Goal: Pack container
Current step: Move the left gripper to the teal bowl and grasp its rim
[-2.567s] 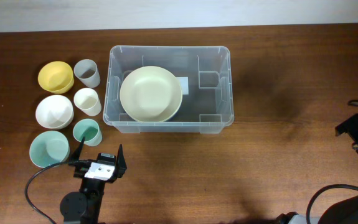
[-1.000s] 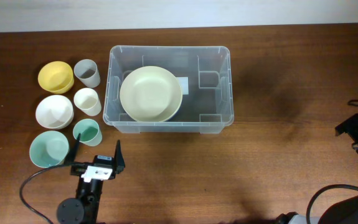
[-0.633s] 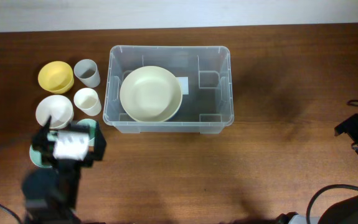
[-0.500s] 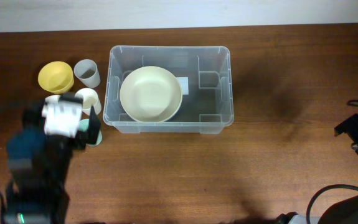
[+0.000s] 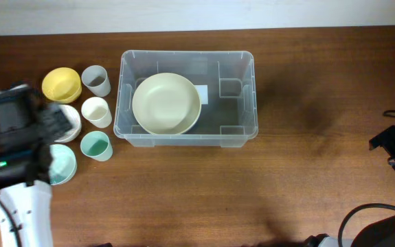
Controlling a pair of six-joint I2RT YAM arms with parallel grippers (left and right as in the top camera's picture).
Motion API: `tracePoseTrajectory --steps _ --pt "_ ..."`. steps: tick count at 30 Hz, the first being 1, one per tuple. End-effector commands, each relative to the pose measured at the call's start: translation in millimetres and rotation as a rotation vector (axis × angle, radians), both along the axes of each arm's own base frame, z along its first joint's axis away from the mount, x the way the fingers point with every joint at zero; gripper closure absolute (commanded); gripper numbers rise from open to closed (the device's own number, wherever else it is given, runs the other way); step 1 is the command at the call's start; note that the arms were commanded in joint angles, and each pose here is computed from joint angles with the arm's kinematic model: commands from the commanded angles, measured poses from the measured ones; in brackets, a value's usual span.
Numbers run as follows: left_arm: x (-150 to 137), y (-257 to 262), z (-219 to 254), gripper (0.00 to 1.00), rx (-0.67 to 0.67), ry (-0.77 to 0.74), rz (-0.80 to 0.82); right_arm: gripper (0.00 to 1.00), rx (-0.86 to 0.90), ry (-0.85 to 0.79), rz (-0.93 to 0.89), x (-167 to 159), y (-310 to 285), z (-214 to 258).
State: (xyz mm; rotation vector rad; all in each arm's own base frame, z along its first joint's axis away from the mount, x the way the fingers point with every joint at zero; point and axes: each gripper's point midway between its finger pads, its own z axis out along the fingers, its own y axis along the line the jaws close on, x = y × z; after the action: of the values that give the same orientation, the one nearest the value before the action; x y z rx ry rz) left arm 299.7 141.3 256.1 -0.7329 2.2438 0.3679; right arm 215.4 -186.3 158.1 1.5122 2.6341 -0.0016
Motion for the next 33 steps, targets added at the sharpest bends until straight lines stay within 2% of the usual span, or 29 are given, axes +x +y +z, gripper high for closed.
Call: tracePoseTrajectory --steps 1,5,11,16,20,27,33 --pt "-37 39 2 0.0 -0.121 -0.085 0.344 0.01 0.004 0.006 -0.014 0 -1 -2" --pt "-56 41 -17 0.0 -0.199 -0.007 0.378 0.01 0.004 0.006 -0.014 0 -1 -2" --pt "-65 37 -47 0.0 -0.285 0.114 0.415 0.01 0.004 0.006 -0.014 0 -1 -2" --pt "-67 41 -83 0.0 -0.448 0.127 0.667 0.01 0.004 0.006 -0.014 0 -1 -2" --pt "-62 48 -106 0.0 -0.468 0.19 0.696 0.01 0.004 0.006 -0.014 0 -1 -2" --pt "-58 37 -157 0.0 -0.584 0.364 0.701 0.01 0.004 0.006 -0.014 0 -1 -2" --pt "-58 36 -183 0.0 -0.604 0.443 0.716 0.01 0.004 0.006 -0.014 0 -1 -2"
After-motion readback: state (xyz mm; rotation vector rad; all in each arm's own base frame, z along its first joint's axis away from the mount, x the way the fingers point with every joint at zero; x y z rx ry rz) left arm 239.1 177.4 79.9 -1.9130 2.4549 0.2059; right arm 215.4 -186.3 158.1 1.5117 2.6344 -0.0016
